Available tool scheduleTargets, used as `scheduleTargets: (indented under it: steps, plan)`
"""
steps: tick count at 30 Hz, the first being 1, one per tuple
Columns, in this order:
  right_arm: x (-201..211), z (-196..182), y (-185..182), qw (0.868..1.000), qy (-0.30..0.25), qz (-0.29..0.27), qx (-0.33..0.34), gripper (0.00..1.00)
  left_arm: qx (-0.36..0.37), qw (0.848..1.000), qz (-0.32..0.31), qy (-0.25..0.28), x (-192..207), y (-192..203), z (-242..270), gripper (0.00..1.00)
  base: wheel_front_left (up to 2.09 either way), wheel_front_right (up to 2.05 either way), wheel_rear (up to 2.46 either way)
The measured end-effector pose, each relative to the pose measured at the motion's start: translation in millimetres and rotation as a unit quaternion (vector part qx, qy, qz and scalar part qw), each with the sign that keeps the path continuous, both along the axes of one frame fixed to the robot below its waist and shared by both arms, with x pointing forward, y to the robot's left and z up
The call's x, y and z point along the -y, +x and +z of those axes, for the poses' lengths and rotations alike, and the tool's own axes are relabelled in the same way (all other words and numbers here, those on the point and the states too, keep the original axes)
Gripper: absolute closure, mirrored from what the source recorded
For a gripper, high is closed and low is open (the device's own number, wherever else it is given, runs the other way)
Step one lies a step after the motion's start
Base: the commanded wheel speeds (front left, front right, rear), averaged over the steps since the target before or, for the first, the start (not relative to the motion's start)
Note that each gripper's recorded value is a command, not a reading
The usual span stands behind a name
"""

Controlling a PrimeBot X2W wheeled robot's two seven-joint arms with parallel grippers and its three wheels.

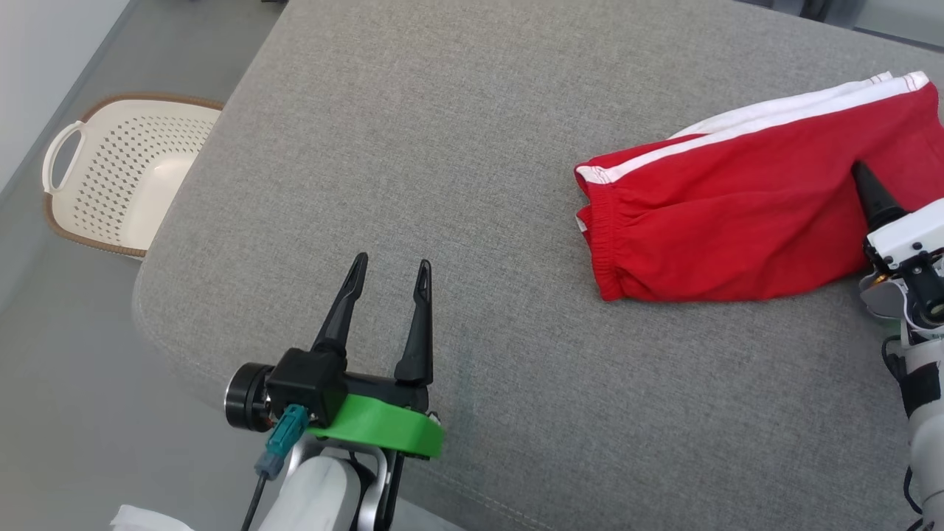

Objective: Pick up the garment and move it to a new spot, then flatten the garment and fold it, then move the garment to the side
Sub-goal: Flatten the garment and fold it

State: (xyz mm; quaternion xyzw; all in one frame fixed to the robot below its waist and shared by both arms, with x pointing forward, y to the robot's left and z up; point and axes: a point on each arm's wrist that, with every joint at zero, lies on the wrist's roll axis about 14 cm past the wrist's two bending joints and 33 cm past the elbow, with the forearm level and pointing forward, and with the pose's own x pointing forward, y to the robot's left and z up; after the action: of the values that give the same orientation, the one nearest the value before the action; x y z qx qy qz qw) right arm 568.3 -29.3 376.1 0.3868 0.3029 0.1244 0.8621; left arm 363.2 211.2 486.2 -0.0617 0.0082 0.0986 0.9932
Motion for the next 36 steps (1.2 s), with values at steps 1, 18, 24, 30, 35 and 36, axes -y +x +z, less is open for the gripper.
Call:
scheduleTargets:
  steps: [1,18,24,30,35,36]
  plan:
    - [-3.3,-0.5,1.9,1.0,-0.002,0.004,-0.001,0.0,-0.002,1.0,0.002,0.0,-0.8,-0.1,-0.8,0.0,0.0,0.0,0.0]
    - [-16.4,0.3,31.0,0.999,-0.032,0.011,0.01,1.0,-0.014,1.0,-0.022,-0.004,15.3,18.5,-10.4,0.0,0.0,0.0,0.0]
    - [-10.5,7.3,22.9,0.999,-0.03,-0.001,0.026,1.0,-0.012,1.0,-0.029,-0.002,18.0,19.2,-9.7,0.0,0.0,0.0,0.0]
    - [2.9,14.3,7.6,0.998,-0.033,-0.018,0.043,1.0,-0.001,0.999,-0.04,-0.003,23.3,19.9,-4.0,0.0,0.0,0.0,0.0]
    - [26.2,16.9,-12.3,0.995,-0.06,-0.039,0.065,1.0,0.003,0.998,-0.055,-0.005,31.5,17.4,-2.9,0.0,0.0,0.0,0.0]
    - [31.8,17.5,-15.1,0.995,-0.062,-0.047,0.067,1.0,0.003,0.998,-0.058,-0.005,33.2,17.6,-2.8,0.0,0.0,0.0,0.0]
